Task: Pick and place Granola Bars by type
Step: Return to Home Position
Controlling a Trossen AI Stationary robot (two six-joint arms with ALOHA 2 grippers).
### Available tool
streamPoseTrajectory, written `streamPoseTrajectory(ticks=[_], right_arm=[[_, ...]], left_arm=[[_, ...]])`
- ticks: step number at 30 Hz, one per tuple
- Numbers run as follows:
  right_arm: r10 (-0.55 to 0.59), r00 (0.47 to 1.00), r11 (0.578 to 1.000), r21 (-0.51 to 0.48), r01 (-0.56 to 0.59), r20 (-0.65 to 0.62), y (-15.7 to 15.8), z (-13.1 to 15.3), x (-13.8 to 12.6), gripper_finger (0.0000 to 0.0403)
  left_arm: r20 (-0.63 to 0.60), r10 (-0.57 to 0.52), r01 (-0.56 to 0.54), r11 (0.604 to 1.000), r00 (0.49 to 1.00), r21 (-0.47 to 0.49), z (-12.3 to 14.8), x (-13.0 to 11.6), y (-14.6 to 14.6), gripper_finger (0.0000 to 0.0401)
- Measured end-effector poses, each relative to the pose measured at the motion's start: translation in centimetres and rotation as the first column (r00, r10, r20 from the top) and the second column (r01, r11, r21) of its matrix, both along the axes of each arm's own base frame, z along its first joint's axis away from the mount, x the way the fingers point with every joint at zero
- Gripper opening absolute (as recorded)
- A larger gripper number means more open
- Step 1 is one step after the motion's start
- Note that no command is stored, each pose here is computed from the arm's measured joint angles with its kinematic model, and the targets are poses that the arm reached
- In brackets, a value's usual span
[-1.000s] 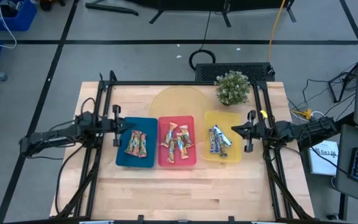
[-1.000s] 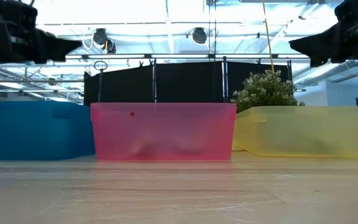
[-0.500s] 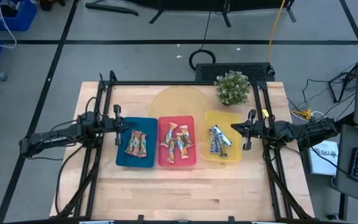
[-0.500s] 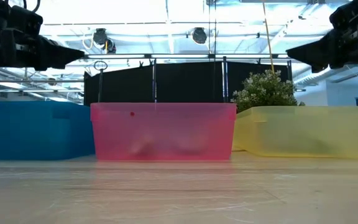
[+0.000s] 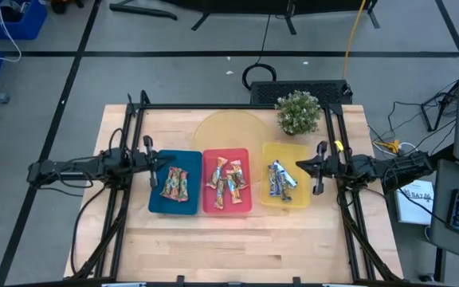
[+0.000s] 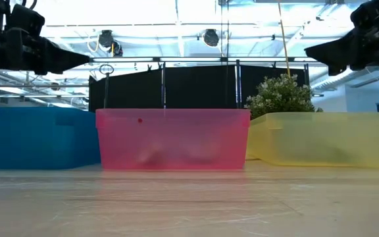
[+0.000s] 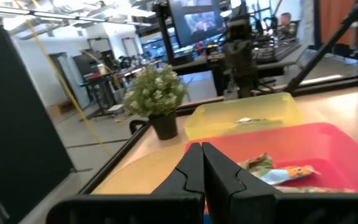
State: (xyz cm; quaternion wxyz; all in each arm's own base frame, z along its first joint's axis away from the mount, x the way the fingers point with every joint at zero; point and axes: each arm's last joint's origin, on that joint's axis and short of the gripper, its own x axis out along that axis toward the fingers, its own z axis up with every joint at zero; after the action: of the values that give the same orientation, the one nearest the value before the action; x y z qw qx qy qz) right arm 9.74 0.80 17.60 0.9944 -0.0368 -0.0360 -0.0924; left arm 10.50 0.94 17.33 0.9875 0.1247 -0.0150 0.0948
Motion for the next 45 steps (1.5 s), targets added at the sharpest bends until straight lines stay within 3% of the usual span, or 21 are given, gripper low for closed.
streamPoseTrajectory(ticks=[8, 17, 45], right_arm=[[0.085, 0.996, 0.996, -0.007, -0.085, 0.000, 0.25, -0.01, 0.04, 0.0000], [0.085, 0.996, 0.996, -0.007, -0.085, -0.001, 0.25, -0.01, 0.04, 0.0000], [0.086, 0.996, 0.996, -0.001, -0.086, 0.000, 0.25, -0.01, 0.04, 0.0000]], left_arm=[[-0.002, -0.004, 0.004, 1.000, 1.000, -0.031, -0.07, 0.01, -0.08, 0.0011], [0.006, -0.016, 0.016, 0.985, 1.000, -0.171, -0.26, 0.02, -0.10, 0.0010], [0.007, -0.016, 0.017, 0.985, 1.000, -0.174, -0.26, 0.02, -0.10, 0.0026]])
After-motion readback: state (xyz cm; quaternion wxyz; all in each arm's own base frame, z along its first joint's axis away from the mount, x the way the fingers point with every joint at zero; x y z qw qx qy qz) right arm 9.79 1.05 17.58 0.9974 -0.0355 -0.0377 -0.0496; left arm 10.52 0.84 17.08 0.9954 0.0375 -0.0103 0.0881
